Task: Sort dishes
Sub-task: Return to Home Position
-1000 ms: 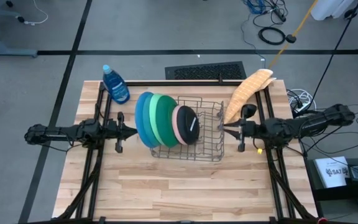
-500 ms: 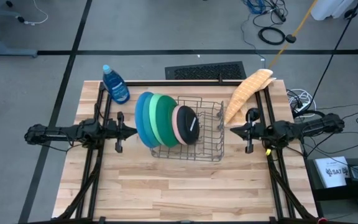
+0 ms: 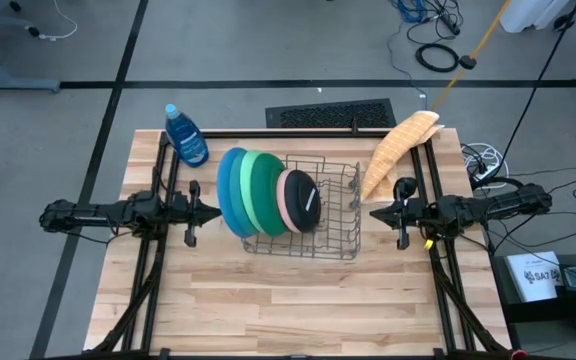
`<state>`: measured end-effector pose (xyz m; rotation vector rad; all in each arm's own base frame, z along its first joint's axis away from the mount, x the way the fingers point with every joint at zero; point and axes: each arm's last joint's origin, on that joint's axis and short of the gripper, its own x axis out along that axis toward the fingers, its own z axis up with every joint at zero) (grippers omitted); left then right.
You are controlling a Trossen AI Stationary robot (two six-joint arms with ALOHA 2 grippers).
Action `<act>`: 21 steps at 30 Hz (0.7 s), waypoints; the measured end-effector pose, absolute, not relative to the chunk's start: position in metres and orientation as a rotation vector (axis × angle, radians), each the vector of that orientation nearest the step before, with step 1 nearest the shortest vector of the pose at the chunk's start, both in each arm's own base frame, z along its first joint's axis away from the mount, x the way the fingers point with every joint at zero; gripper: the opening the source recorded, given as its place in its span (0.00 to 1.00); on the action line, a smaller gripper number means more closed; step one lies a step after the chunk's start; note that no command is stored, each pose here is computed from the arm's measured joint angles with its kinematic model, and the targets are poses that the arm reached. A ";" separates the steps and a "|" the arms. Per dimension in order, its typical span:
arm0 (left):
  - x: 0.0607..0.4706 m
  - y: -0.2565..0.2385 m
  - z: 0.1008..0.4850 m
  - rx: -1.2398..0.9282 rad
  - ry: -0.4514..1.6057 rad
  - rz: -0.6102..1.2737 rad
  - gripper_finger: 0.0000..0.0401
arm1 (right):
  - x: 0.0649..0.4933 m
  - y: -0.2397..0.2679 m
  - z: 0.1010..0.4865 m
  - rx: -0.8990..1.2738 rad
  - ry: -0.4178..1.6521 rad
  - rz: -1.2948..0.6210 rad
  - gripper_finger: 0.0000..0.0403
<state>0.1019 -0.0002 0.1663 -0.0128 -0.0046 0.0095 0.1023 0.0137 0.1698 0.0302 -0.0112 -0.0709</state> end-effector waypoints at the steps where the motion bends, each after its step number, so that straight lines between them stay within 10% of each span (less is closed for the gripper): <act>1: 0.102 0.000 0.166 -0.013 -0.001 0.010 0.00 | 0.102 0.014 0.170 0.028 -0.010 -0.071 0.00; 21: 0.102 0.000 0.161 0.007 0.049 0.030 0.00 | 0.102 0.014 0.165 0.061 0.037 -0.051 0.02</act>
